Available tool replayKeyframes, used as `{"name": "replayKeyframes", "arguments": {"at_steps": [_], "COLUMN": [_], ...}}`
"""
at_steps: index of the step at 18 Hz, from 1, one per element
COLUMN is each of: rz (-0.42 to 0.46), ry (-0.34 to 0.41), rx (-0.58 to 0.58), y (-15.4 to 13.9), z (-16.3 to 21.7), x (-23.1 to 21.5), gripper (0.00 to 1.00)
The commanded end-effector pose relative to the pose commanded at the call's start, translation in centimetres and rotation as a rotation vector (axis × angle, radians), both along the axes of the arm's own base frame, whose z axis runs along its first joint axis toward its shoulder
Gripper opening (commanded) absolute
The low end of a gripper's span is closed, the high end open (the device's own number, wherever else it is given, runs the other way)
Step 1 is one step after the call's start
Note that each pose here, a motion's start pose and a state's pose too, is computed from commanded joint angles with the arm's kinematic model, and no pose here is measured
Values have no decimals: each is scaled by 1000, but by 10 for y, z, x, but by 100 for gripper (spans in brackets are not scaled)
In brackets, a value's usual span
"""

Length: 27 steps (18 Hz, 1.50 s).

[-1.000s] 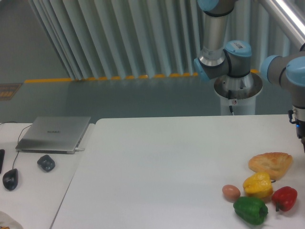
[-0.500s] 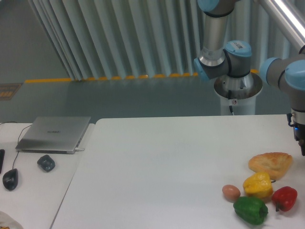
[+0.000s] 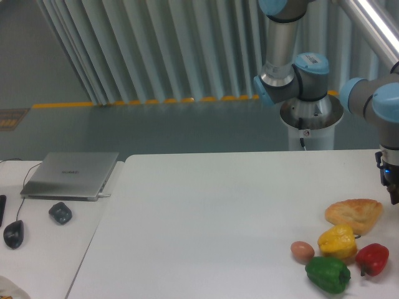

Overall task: Place the triangular bread in the basket
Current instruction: 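Lower the open gripper down onto the tan bread loaf, then close the gripper on the bread loaf's edge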

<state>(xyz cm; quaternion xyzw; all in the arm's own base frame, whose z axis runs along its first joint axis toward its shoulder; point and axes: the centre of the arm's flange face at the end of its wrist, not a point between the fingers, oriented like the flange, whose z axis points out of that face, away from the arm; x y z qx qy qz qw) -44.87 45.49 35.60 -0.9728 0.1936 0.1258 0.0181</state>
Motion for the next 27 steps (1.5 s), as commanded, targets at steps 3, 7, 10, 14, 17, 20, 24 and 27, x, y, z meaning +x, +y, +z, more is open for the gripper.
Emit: {"name": "replayKeyframes", "arguments": {"at_steps": [3,7,10,14,17,20,24,27], "rz": [11,-38,-70,-92,-103,-102,-102,-101], "ry": [-55,-124,-149,-191,-210,-233,-249,-243], "rx": [-43,-106,-119,-161,-176,-191,-204,-215], "y": [-8,-14,-9,1,0,-4,-4,-5], "z": [-33,-39,-24,-37,-45,-59,-70,-71], "x": [14,19,36,58,60,65,67,67], "gripper": [100,100,100,100,100,100,100,100]}}
